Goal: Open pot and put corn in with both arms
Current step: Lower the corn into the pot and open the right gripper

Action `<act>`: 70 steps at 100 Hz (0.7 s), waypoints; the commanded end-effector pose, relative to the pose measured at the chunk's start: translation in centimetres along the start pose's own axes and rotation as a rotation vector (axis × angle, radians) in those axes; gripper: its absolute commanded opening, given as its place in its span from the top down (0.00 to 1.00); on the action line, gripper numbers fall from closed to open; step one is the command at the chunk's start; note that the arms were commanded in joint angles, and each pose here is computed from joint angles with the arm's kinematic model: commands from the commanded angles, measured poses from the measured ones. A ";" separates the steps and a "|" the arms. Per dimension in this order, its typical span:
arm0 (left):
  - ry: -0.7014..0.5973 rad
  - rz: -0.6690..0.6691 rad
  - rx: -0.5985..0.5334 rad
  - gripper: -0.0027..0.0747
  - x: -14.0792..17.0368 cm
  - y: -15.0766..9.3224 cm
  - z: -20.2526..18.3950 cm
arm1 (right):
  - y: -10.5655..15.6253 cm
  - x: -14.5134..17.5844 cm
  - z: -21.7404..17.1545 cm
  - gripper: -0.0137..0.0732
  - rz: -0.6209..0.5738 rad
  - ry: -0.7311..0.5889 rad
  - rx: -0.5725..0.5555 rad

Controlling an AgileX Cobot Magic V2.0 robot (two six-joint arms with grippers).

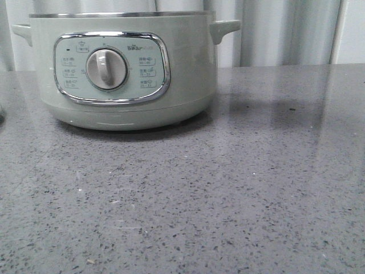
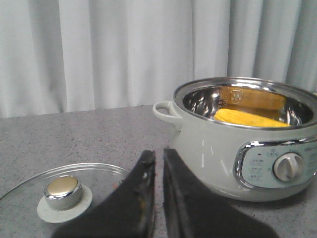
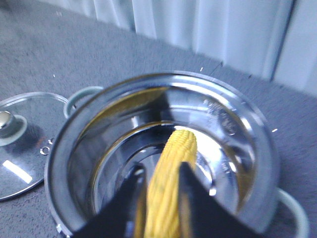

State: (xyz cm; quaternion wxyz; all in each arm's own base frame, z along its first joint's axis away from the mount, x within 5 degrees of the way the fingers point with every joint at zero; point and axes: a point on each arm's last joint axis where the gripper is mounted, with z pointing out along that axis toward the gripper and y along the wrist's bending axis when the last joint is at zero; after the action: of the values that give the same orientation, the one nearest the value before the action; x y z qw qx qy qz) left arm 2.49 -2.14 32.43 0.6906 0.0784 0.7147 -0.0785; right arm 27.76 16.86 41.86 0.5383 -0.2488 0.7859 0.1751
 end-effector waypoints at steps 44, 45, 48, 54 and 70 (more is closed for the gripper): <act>-0.039 -0.043 -0.019 0.99 3.1 0.6 1.6 | 1.5 13.0 -21.4 0.91 -0.230 -0.427 0.162; -0.039 -0.041 -0.020 0.99 3.2 0.6 1.6 | 1.5 13.4 -21.4 0.91 -0.233 -0.430 0.164; -0.040 -0.043 -0.023 0.99 3.3 0.6 1.7 | 1.6 14.1 -22.5 0.91 -0.237 -0.494 0.173; -0.037 -0.046 -0.022 0.99 3.4 0.6 1.7 | 1.8 15.5 -23.8 0.91 -0.244 -0.576 0.185; -0.039 -0.096 0.001 0.99 3.4 0.4 1.7 | 2.3 18.2 -27.6 0.91 -0.251 -0.821 0.215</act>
State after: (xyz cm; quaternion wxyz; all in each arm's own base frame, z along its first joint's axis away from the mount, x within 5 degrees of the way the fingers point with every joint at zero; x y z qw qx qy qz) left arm 4.14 -2.23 27.56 0.6706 0.0671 0.7322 -0.0986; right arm 2.07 1.15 33.73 0.7816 -0.2242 0.5711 0.1121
